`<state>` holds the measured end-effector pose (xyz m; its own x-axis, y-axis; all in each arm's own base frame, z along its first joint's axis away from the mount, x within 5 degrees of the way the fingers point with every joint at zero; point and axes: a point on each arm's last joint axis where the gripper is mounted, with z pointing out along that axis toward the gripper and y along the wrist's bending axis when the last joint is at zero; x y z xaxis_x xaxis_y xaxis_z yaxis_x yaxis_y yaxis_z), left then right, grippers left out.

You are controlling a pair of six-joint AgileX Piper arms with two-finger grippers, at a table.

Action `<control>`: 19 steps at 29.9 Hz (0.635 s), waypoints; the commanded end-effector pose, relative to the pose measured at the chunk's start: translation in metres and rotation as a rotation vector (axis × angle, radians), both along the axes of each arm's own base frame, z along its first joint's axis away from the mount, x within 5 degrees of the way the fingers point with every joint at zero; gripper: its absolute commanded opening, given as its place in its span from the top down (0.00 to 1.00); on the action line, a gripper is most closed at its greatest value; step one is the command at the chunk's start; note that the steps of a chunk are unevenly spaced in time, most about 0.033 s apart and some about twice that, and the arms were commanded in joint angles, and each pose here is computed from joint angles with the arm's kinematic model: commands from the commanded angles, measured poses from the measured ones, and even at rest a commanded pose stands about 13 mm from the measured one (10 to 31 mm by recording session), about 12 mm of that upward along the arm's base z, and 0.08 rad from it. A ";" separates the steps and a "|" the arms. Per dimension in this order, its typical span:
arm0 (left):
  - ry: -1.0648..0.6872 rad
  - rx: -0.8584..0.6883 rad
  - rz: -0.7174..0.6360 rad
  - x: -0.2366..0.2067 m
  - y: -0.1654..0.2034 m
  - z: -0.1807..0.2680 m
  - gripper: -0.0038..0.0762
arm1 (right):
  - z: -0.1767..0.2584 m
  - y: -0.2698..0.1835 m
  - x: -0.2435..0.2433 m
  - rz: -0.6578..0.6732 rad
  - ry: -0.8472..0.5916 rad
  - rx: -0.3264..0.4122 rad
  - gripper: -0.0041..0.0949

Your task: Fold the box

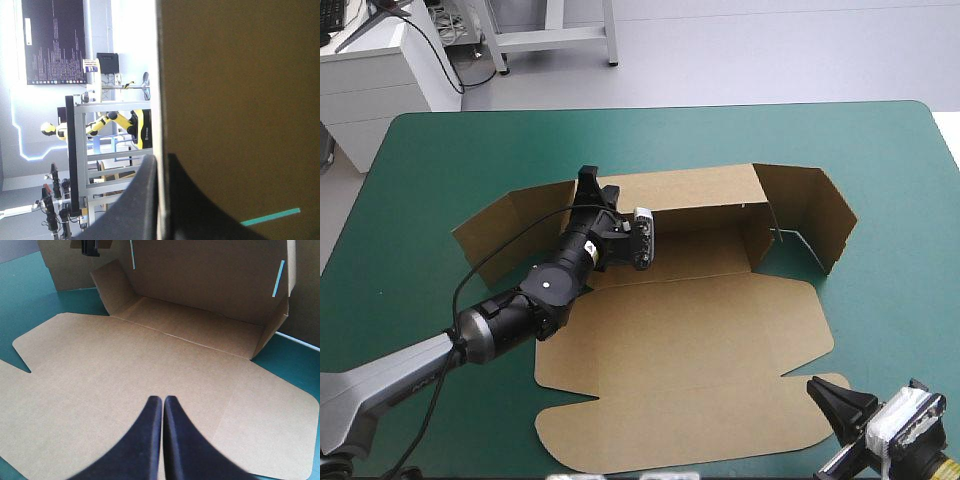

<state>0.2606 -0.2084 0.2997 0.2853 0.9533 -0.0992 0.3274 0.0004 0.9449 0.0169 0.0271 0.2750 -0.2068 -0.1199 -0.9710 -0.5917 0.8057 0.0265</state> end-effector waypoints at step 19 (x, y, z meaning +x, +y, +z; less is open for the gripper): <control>-0.020 0.034 0.030 0.006 -0.003 -0.003 0.96 | 0.009 0.005 0.020 -0.059 0.060 0.020 0.50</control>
